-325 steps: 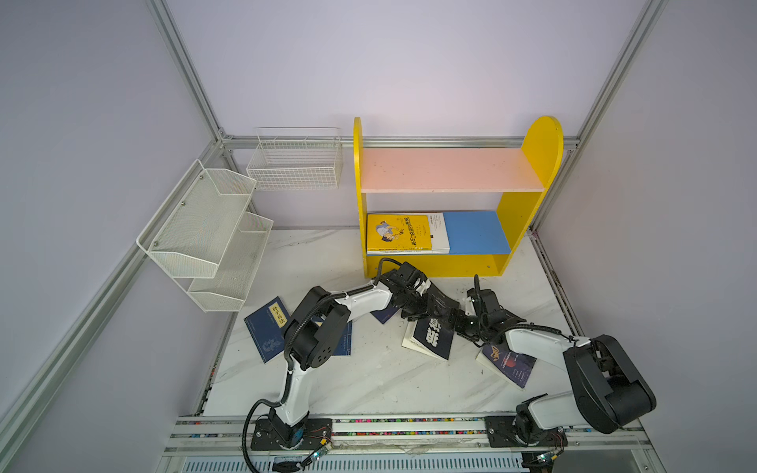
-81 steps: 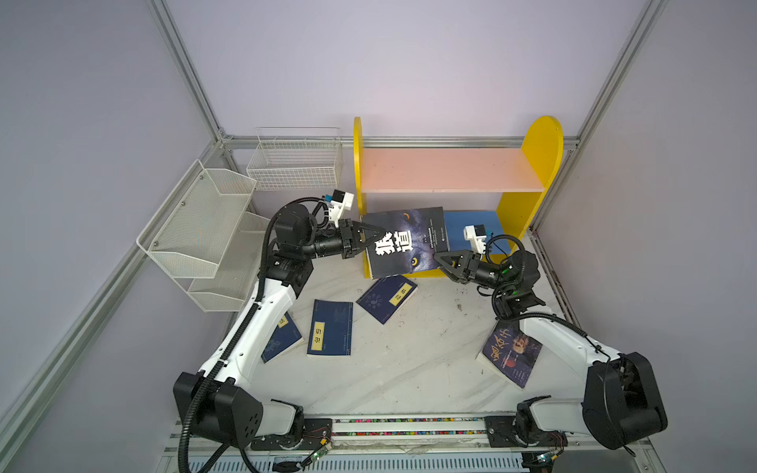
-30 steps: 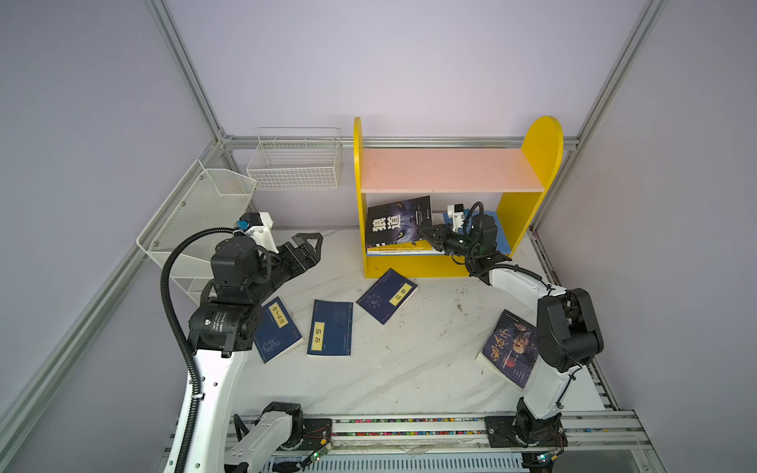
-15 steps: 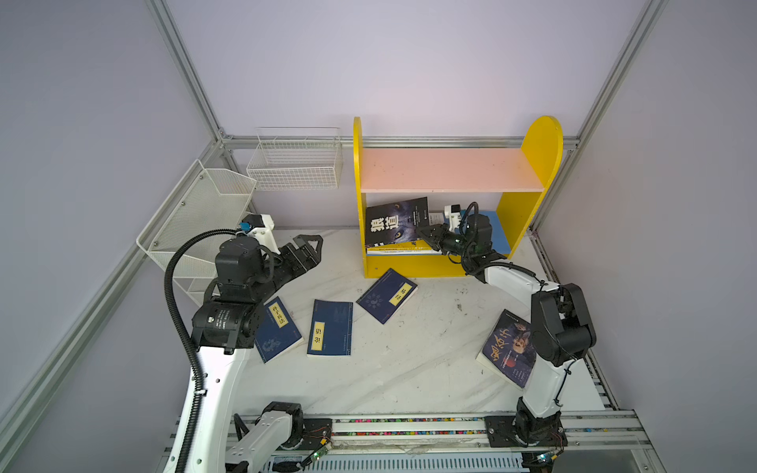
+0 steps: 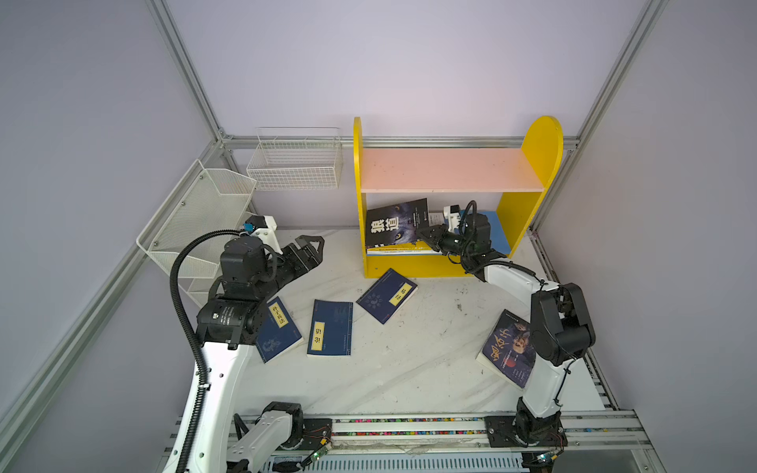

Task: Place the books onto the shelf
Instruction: 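Press the dark book flat on the stack with the right gripper, then release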

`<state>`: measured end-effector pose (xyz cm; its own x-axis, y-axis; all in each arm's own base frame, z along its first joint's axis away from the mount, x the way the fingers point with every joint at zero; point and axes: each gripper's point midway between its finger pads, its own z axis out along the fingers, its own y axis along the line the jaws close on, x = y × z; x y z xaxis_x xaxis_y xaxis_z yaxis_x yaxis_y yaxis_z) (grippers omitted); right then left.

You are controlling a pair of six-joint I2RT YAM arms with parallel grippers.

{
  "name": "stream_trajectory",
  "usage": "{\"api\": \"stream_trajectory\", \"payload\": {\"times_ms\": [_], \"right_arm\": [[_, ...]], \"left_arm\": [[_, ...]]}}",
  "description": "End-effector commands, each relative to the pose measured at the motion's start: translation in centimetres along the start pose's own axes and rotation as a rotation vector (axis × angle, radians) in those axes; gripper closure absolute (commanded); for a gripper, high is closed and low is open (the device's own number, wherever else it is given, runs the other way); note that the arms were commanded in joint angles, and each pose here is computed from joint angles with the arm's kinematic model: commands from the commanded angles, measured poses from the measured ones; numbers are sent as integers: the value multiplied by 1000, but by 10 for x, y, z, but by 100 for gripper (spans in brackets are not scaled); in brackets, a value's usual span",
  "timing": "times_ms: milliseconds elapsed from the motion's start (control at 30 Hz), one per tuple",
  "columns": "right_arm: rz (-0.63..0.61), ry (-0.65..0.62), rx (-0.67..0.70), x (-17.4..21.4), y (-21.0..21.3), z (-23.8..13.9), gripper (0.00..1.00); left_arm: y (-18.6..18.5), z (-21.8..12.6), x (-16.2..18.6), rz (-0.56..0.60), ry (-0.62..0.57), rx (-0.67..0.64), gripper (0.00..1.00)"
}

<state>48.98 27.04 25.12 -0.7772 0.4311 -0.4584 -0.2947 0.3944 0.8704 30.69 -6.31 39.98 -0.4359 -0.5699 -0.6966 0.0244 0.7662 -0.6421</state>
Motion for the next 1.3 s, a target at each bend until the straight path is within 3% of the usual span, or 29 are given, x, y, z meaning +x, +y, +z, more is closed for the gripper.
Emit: {"api": "stream_trajectory", "payload": {"times_ms": [0,300,500,733,933,1133,1267], "right_arm": [[-60,8,80,1,0,-2,79],[-111,17,180,-2,-2,-8,63],[-150,6,226,-6,-1,-12,43],[-189,-12,282,-16,-1,-17,39],[-211,-34,254,-24,10,-15,44],[-215,-64,227,-33,19,-12,65],[-217,-69,229,-36,19,-10,72]], "left_arm": [[4,6,-1,-12,-11,4,13],[7,9,4,-33,-8,7,14],[8,10,6,-43,-4,10,14],[10,11,9,-52,0,10,14],[11,14,11,-54,14,14,14],[11,18,14,-54,29,20,14],[11,20,14,-49,34,21,14]]}}
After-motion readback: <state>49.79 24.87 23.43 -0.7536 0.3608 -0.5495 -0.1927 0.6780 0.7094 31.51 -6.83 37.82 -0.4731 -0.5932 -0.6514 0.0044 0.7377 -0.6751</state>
